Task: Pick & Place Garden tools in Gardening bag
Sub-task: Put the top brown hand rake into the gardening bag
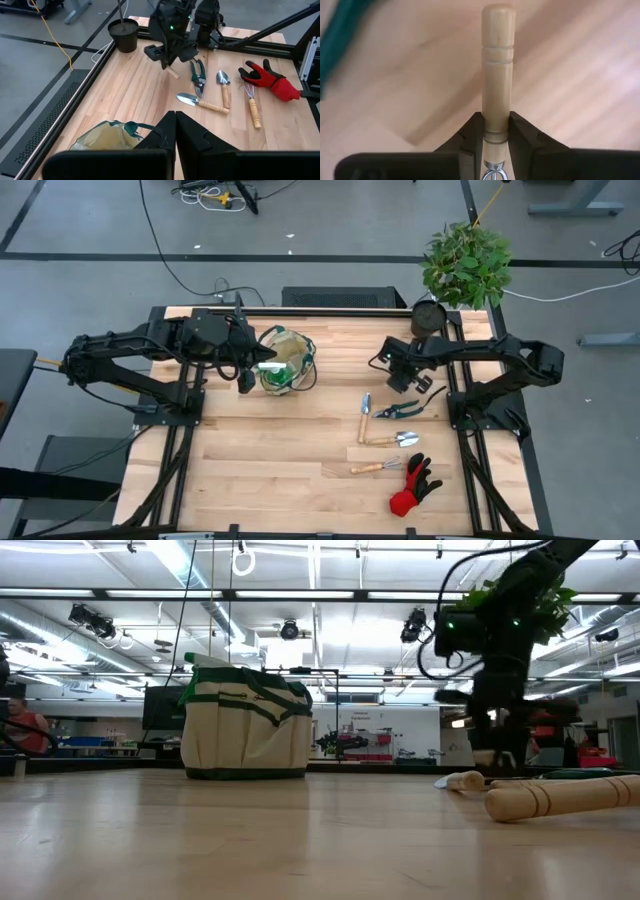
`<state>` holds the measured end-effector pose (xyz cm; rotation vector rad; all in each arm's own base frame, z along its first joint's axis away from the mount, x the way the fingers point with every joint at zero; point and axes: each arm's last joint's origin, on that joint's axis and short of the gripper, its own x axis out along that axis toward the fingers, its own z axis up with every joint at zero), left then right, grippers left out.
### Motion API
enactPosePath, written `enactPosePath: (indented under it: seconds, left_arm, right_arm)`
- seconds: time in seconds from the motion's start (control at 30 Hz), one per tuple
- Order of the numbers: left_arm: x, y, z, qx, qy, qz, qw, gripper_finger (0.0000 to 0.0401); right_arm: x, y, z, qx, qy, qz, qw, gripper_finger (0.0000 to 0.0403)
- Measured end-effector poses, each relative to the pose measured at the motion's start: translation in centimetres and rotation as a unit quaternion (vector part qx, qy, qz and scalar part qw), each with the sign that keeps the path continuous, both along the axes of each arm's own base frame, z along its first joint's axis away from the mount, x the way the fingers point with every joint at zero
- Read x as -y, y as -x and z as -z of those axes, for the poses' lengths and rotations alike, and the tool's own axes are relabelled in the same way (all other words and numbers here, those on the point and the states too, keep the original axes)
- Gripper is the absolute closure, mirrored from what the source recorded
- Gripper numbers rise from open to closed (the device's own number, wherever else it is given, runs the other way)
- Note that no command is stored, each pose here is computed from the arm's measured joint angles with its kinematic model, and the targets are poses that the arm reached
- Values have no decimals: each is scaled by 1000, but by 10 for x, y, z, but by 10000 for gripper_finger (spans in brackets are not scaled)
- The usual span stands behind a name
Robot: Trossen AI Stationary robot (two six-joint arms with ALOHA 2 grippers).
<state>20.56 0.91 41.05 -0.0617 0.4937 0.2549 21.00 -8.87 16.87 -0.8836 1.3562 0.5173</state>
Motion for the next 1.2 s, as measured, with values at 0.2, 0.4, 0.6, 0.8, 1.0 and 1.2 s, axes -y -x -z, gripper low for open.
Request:
enactPosePath:
  seconds: [0.2,0.4,0.6,0.8,1.0,1.2]
  left_arm:
    - [0,0,0,0,0,0,1000,385]
    - [0,0,0,0,1,0,1000,385]
    - [0,0,0,0,1,0,1000,385]
    - [0,0,0,0,0,0,1000,385]
    - [0,0,0,0,0,0,1000,385]
    - [0,0,0,0,0,0,1000,385]
  right_arm:
    - [6,-16,-25,43,15,11,999,337]
    - [10,-24,-42,71,24,17,997,337]
    - [13,-32,-58,100,27,40,994,337]
    - [8,-43,-76,133,33,34,990,337]
    - [1,-55,-99,192,11,51,980,337]
    - [-8,-65,-123,239,-3,57,969,337]
